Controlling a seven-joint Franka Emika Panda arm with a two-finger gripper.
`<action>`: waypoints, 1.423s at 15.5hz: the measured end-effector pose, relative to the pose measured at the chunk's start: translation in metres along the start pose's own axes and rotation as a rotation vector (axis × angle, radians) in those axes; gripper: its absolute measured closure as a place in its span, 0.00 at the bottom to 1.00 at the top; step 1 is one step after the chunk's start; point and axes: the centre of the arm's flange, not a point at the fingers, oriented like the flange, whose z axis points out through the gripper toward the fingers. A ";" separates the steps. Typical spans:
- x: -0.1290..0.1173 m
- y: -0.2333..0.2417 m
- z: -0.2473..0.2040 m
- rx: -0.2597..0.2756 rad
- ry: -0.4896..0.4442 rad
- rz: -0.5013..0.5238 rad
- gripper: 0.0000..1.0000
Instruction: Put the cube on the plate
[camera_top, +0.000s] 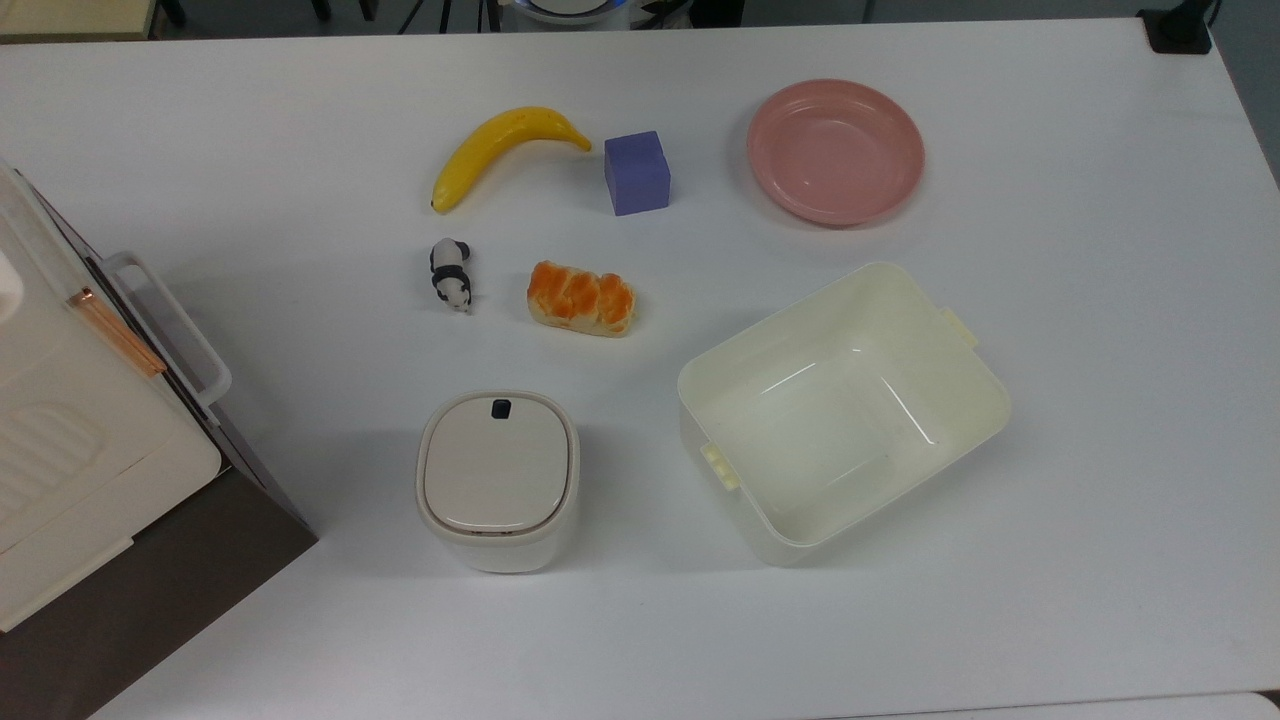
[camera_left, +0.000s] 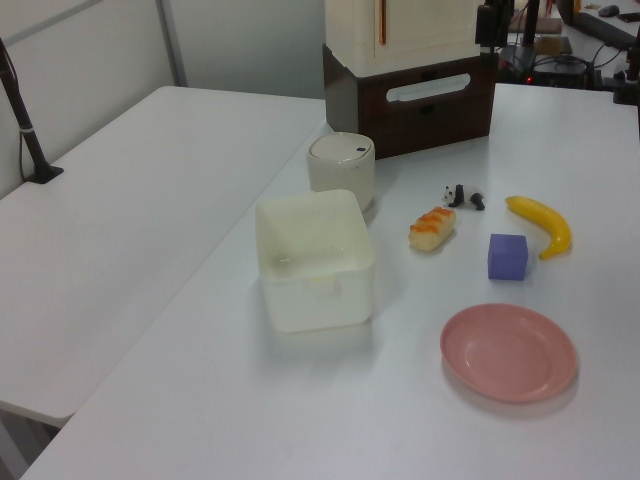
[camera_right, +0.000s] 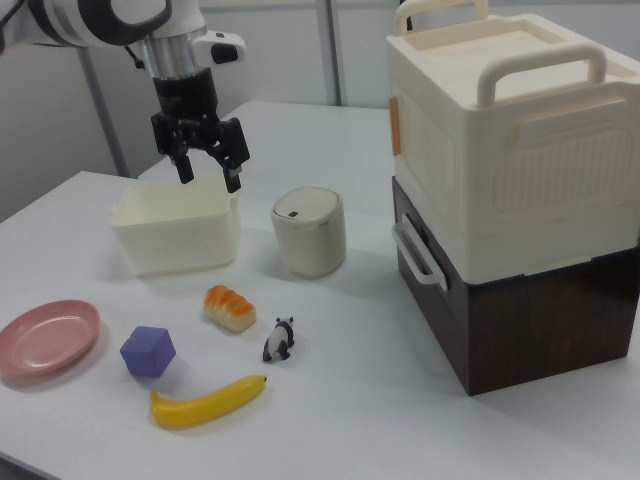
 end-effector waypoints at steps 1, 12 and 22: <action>0.000 0.000 0.000 0.000 0.000 -0.001 0.00; 0.001 -0.009 0.019 0.006 -0.035 -0.055 0.00; -0.001 -0.064 0.098 0.005 -0.117 -0.163 0.00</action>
